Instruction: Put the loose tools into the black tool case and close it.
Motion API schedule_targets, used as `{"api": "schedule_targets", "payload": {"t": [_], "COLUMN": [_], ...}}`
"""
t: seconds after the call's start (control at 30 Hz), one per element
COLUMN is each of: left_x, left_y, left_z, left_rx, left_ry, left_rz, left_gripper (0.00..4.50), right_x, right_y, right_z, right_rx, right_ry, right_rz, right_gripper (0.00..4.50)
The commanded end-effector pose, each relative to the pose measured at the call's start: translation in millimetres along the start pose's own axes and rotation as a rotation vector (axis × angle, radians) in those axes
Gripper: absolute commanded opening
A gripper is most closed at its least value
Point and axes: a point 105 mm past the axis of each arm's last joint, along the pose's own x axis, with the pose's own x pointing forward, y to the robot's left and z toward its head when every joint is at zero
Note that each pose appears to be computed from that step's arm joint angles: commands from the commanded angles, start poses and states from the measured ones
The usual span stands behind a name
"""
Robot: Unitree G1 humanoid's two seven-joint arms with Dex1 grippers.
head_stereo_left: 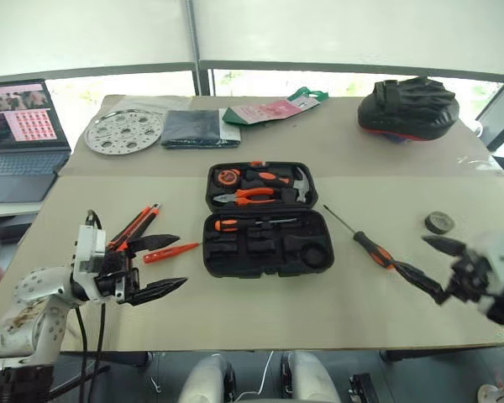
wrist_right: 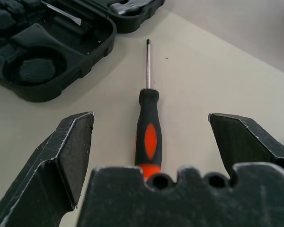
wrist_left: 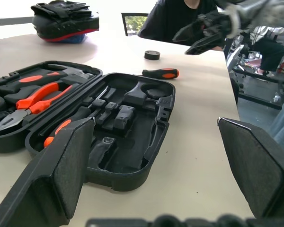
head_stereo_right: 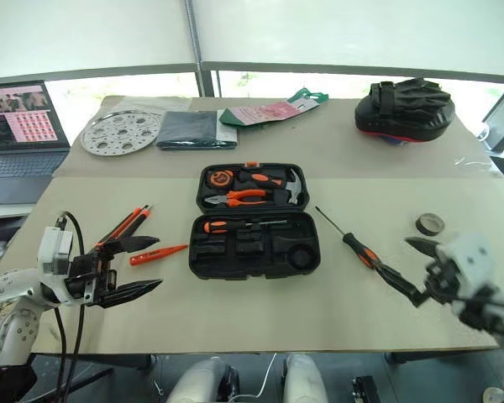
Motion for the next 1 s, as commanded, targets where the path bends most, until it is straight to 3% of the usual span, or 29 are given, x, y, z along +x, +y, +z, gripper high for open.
{"api": "schedule_targets", "payload": {"t": [0.03, 0.07, 0.2, 0.4, 0.47, 0.6, 0.67, 0.73, 0.8, 0.87, 1.0], "left_x": [7, 8, 12, 10, 10, 10, 11, 9, 4, 3, 3], "left_y": [-7, -8, -11, -12, -13, -9, -6, -5, -4, -5, -12], "left_z": [9, 9, 12, 15, 15, 20, 24, 24, 18, 14, 6], "left_rx": [0.043, 0.044, 0.052, 0.051, 0.050, 0.045, 0.043, 0.035, 0.025, 0.021, 0.021], "left_ry": [-0.028, -0.030, -0.040, -0.039, -0.040, -0.072, -0.094, -0.106, -0.097, -0.086, -0.052], "left_rz": [-0.018, -0.018, -0.010, 0.010, 0.013, 0.051, 0.070, 0.103, 0.129, 0.135, 0.114], "left_gripper": [4.47, 4.47, 4.50, 4.50, 4.50, 4.50, 4.50, 4.50, 4.50, 4.50, 4.50], "right_x": [24, 29, 40, 41, 37, 23, 16, 28, 43, 53, 85], "right_y": [-6, -7, -13, -17, -24, -39, -45, -15, 25, 43, 69], "right_z": [-24, -27, -42, -37, -33, -19, 0, 60, 95, 105, 110], "right_rx": [0.027, 0.022, 0.045, 0.065, 0.071, 0.043, -0.022, -0.178, -0.302, -0.378, -0.469], "right_ry": [0.138, 0.154, 0.228, 0.220, 0.198, 0.150, 0.088, -0.116, -0.206, -0.224, -0.136], "right_rz": [0.036, 0.045, 0.038, 0.036, 0.009, -0.052, -0.056, 0.142, 0.360, 0.458, 0.585], "right_gripper": [4.50, 4.50, 3.56, 1.46, 0.94, 0.94, 0.94, 0.94, 0.94, 0.94, 0.94]}}
